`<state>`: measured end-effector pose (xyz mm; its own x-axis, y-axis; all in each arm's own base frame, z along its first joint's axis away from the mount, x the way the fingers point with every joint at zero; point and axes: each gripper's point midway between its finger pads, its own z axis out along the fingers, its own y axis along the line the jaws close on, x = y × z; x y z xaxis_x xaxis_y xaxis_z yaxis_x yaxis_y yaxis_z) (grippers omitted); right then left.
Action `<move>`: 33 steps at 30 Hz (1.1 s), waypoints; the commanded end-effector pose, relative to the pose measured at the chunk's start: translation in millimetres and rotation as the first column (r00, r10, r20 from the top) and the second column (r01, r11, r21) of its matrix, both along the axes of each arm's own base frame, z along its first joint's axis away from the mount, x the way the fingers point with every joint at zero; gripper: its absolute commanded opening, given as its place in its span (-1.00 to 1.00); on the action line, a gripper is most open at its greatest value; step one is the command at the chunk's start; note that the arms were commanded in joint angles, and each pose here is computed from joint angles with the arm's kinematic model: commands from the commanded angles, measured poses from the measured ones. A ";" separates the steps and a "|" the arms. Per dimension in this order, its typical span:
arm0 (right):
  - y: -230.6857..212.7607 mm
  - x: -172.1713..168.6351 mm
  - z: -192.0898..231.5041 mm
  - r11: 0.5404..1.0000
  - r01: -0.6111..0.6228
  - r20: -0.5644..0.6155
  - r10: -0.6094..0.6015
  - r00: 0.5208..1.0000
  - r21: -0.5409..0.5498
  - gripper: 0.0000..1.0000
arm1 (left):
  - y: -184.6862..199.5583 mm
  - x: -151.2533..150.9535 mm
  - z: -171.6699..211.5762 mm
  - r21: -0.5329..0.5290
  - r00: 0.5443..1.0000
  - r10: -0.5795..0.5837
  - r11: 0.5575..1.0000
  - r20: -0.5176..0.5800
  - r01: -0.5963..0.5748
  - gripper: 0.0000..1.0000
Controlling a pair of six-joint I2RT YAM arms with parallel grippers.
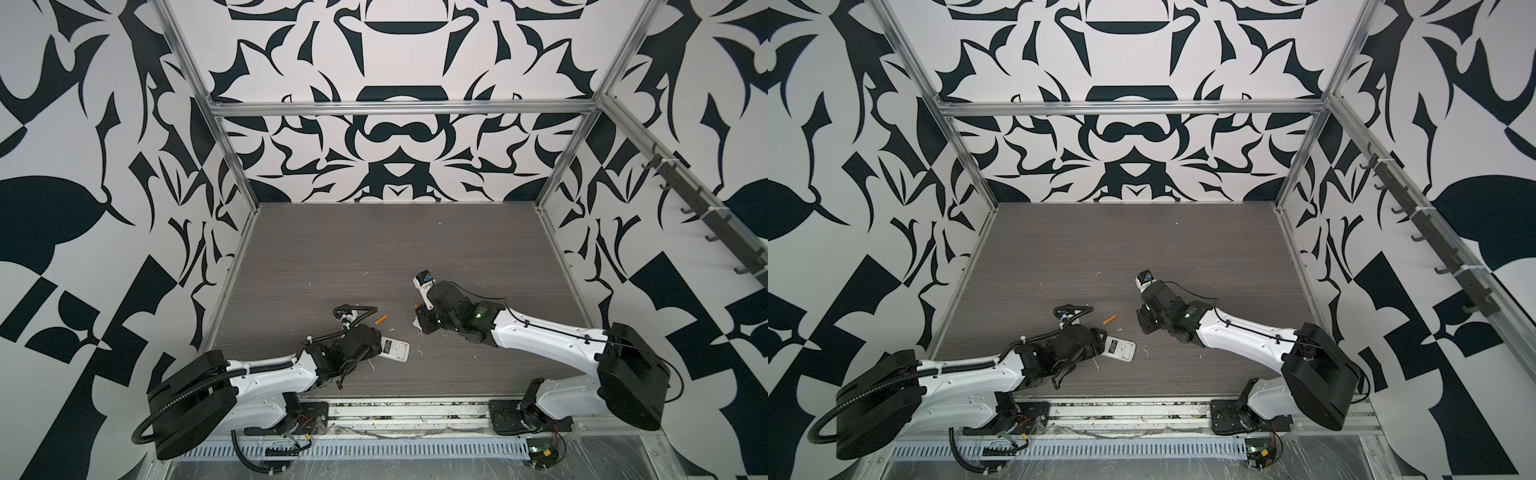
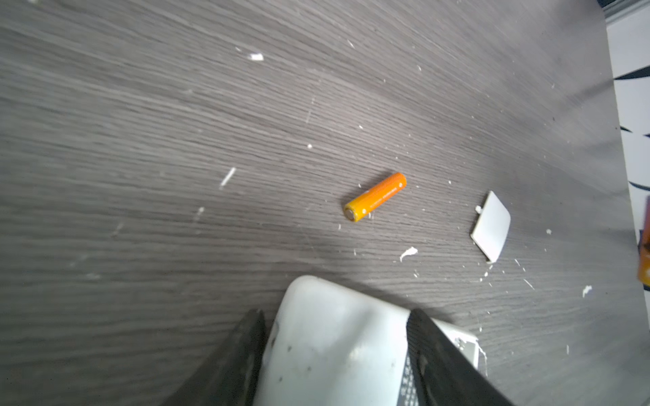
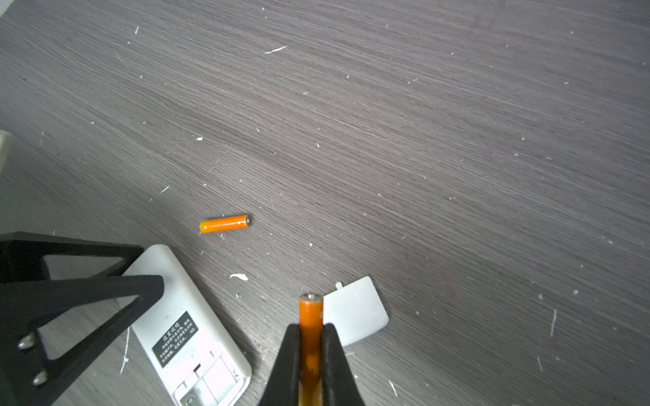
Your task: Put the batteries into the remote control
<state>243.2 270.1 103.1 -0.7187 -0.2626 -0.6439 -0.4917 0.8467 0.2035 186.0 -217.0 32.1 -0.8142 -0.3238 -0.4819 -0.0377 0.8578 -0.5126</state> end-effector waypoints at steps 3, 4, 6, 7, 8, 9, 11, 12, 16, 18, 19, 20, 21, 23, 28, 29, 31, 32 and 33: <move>-5.4 -6.5 8.2 0.999 0.027 -0.018 -0.026 1.000 0.048 -1.00 | -2.1 -17.9 -10.3 0.002 0.997 -0.043 0.999 -0.067 0.043 0.29; -6.9 -8.0 7.1 0.998 0.030 -0.022 -0.029 0.999 0.049 -1.00 | -1.8 -19.3 -10.7 -0.001 0.997 -0.042 0.999 -0.069 0.042 0.28; -8.8 -9.3 4.7 0.998 0.034 -0.024 -0.033 0.999 0.045 -1.00 | -2.1 -22.1 -12.2 -0.004 0.996 -0.042 0.999 -0.076 0.042 0.27; -9.4 -9.2 4.4 0.998 0.035 -0.021 -0.034 0.999 0.045 -1.00 | -3.1 -23.1 -12.1 -0.008 0.996 -0.042 0.999 -0.079 0.041 0.27; -9.6 -9.1 4.1 0.998 0.036 -0.022 -0.035 0.999 0.045 -1.00 | -3.9 -24.1 -12.6 -0.009 0.996 -0.044 0.999 -0.081 0.043 0.26; -9.5 -9.1 4.3 0.998 0.037 -0.023 -0.036 0.999 0.046 -1.00 | -6.0 -25.9 -12.5 -0.013 0.995 -0.048 0.999 -0.084 0.047 0.26; -8.9 -9.2 5.9 0.998 0.036 -0.021 -0.035 0.999 0.050 -1.00 | -10.4 -29.0 -11.5 -0.016 0.995 -0.060 0.998 -0.086 0.058 0.24; -9.0 -8.8 6.6 0.998 0.038 -0.021 -0.037 0.999 0.052 -1.00 | -12.6 -31.0 -11.0 -0.018 0.994 -0.067 0.998 -0.086 0.065 0.23; -10.4 -10.1 7.8 0.998 0.041 -0.021 -0.040 0.999 0.057 -1.00 | -15.2 -36.9 -10.0 -0.031 0.994 -0.068 0.997 -0.088 0.066 0.18; -11.3 -10.9 7.6 0.997 0.043 -0.021 -0.042 0.999 0.059 -1.00 | -13.8 -38.3 -10.0 -0.039 0.994 -0.060 0.998 -0.088 0.057 0.16; -11.9 -11.4 7.0 0.997 0.045 -0.022 -0.044 0.999 0.059 -1.00 | -13.2 -39.1 -10.2 -0.040 0.994 -0.061 0.998 -0.088 0.058 0.16; -12.1 -11.5 6.9 0.997 0.046 -0.024 -0.045 0.999 0.060 -1.00 | -12.1 -39.2 -10.1 -0.037 0.994 -0.058 0.998 -0.088 0.055 0.16; -11.7 -11.6 7.2 0.997 0.045 -0.025 -0.044 0.999 0.063 -1.00 | -9.5 -39.7 -10.6 -0.027 0.994 -0.055 0.998 -0.089 0.053 0.15; -10.0 -12.6 8.1 0.997 0.041 -0.031 -0.039 0.999 0.070 -1.00 | -4.8 -39.4 -7.8 -0.005 0.995 -0.052 0.999 -0.082 0.052 0.16; -5.4 -17.4 9.3 0.995 0.029 -0.059 -0.023 0.998 0.098 -1.00 | 11.2 -37.0 20.9 0.128 0.992 -0.128 0.983 -0.013 0.128 0.15; -4.3 -18.3 9.3 0.994 0.028 -0.064 -0.021 0.998 0.105 -1.00 | 13.6 -36.0 27.6 0.142 0.990 -0.142 0.980 0.003 0.140 0.15; -1.2 -20.3 7.9 0.992 0.025 -0.080 -0.015 0.997 0.120 -1.00 | 15.3 -34.1 38.3 0.132 0.987 -0.156 0.980 0.023 0.152 0.12; 0.7 -21.3 6.9 0.992 0.024 -0.087 -0.013 0.996 0.126 -1.00 | 14.5 -33.5 39.8 0.108 0.987 -0.159 0.982 0.023 0.155 0.11; 3.1 -22.9 6.0 0.991 0.022 -0.093 -0.009 0.996 0.131 -1.00 | 11.6 -33.1 40.3 0.069 0.987 -0.162 0.985 0.020 0.161 0.10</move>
<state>222.5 263.8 100.9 -0.7764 -0.2016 -0.5971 -0.4521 0.8383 0.3048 154.2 -218.8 77.3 -0.8337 -0.2130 -0.5094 0.0919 0.8562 -0.5084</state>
